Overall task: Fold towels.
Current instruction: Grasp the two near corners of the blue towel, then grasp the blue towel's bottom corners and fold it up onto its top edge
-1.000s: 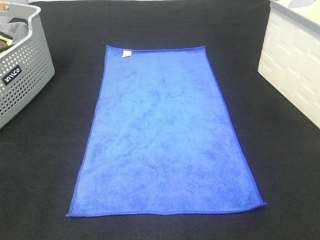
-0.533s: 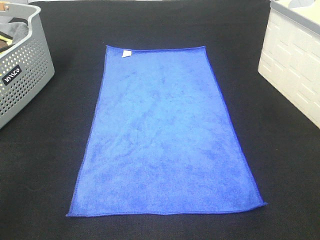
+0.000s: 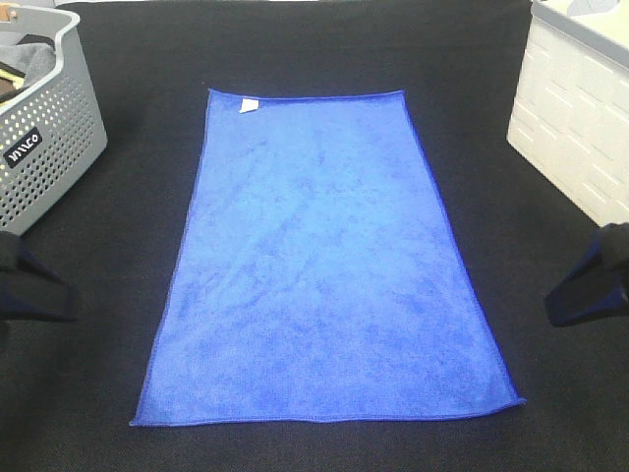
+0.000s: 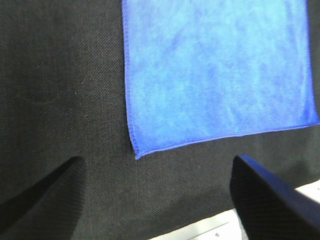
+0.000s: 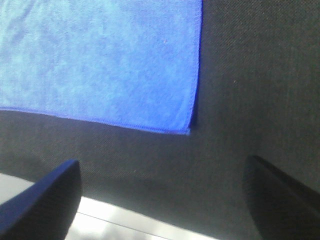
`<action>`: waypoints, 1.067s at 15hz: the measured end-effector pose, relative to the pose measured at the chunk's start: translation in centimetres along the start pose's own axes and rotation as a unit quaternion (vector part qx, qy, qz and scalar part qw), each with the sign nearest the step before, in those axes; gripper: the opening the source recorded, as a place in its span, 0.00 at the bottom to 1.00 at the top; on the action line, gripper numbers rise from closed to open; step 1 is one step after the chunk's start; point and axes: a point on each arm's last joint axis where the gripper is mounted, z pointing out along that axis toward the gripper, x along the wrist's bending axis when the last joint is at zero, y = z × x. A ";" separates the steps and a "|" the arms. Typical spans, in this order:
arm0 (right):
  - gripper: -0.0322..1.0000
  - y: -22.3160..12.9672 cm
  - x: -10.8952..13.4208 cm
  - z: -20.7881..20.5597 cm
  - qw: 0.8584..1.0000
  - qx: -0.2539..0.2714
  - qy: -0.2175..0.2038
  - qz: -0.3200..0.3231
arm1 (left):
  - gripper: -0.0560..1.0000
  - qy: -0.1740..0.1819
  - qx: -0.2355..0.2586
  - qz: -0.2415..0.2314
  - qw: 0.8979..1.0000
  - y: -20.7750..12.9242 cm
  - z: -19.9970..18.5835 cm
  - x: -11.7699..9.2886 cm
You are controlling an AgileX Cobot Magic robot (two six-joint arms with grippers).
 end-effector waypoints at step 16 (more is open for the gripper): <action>0.78 2.3 -3.6 10.6 0.994 0.081 0.023 0.063 | 0.76 0.044 0.097 -0.060 0.993 0.0 10.4 3.6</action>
